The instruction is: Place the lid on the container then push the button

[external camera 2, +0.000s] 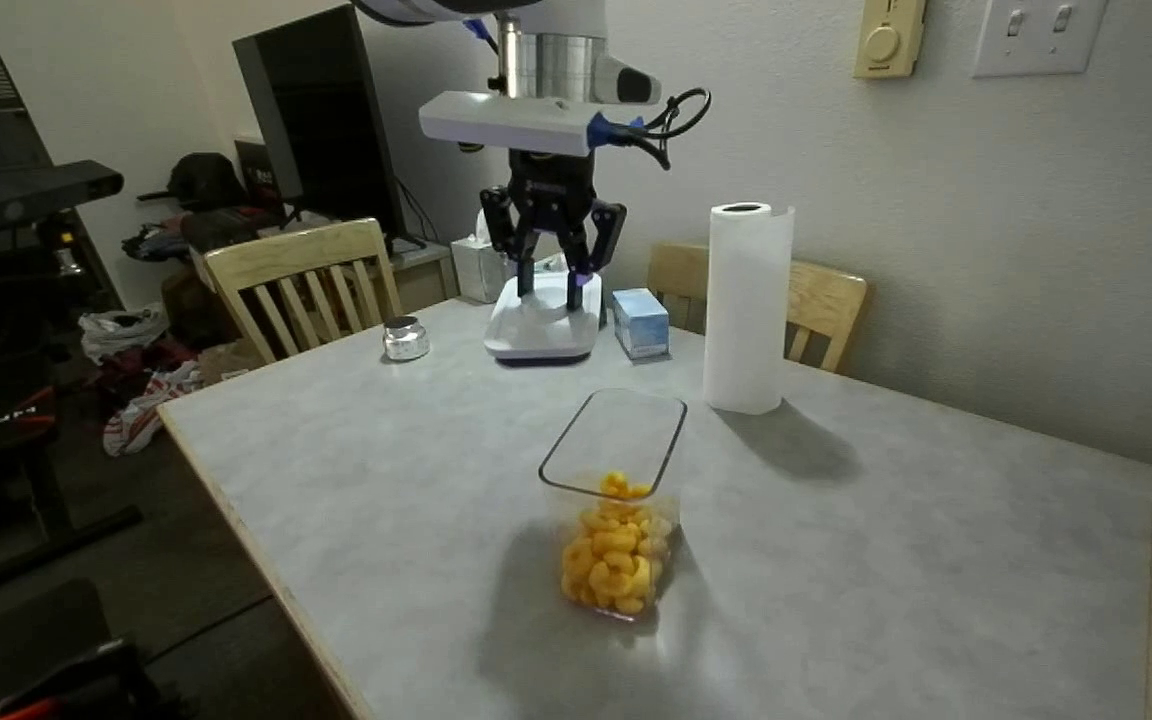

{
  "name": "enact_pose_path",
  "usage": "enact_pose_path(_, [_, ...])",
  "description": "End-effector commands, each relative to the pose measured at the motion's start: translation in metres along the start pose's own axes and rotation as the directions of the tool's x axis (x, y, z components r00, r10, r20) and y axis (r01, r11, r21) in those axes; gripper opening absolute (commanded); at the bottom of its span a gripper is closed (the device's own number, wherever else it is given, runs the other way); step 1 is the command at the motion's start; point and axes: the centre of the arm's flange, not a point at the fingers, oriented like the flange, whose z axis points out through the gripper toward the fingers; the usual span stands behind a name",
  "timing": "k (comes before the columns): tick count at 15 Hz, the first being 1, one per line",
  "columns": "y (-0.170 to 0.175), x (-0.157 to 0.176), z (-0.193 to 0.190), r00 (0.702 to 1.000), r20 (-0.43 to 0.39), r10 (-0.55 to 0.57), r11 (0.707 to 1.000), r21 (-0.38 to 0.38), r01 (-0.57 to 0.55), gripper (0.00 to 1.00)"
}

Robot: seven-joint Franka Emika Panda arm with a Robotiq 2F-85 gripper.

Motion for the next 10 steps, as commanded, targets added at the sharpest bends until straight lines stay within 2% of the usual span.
enact_pose_path(1, [0.024, -0.029, -0.005, 0.999, 0.014, 0.047, 0.998, -0.045, -0.047, 0.29])
enact_pose_path(10, [0.087, -0.048, 0.016, 0.995, -0.047, 0.085, 0.994, -0.071, -0.089, 0.29])
